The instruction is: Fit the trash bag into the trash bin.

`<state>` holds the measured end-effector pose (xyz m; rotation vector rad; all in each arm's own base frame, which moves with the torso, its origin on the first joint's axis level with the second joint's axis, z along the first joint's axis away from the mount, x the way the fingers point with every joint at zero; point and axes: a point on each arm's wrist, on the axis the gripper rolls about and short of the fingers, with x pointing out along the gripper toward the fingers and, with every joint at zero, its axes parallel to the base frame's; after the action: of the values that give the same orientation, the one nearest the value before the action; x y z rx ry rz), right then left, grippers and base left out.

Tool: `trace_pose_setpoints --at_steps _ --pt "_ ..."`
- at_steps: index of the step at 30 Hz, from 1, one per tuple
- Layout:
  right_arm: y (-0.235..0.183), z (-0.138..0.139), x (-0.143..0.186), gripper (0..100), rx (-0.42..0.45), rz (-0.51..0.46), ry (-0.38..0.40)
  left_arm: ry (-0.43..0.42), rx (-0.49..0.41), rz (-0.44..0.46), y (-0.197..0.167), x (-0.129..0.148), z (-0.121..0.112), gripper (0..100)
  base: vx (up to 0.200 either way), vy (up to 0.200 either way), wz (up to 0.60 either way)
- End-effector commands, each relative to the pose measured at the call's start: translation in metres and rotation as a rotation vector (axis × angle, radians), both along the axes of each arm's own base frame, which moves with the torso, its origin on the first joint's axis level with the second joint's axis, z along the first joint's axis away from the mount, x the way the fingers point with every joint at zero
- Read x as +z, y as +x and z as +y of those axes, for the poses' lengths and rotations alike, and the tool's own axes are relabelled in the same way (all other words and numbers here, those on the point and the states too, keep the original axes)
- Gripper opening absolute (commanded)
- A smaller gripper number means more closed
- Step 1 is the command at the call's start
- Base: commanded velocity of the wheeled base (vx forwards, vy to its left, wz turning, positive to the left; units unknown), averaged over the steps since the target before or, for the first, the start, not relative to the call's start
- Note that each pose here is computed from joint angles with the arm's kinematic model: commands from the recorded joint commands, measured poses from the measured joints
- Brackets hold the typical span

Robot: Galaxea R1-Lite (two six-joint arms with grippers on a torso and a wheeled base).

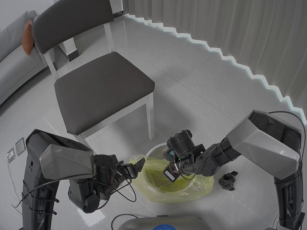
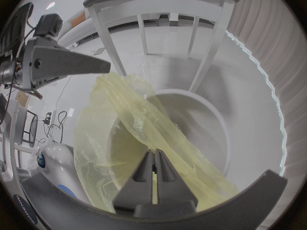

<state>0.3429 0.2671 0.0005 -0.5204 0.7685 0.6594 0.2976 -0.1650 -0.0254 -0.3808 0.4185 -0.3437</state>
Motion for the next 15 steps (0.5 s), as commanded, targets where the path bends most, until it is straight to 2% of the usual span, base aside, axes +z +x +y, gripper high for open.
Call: trace_pose_setpoints --at_steps 1,9,15 --pt "0.005 -0.005 0.024 0 -0.016 -0.048 0.033 -0.019 0.007 -0.033 0.002 0.009 0.002 100 0.000 0.000 0.00" --pt "0.026 -0.022 0.055 0 -0.052 -0.145 0.048 -0.020 0.010 -0.036 0.003 0.010 0.003 100 0.000 0.000 0.00" --pt "0.039 -0.024 0.071 0 -0.058 -0.163 0.044 -0.021 0.018 -0.037 0.004 0.010 0.005 100 0.000 0.000 0.00"
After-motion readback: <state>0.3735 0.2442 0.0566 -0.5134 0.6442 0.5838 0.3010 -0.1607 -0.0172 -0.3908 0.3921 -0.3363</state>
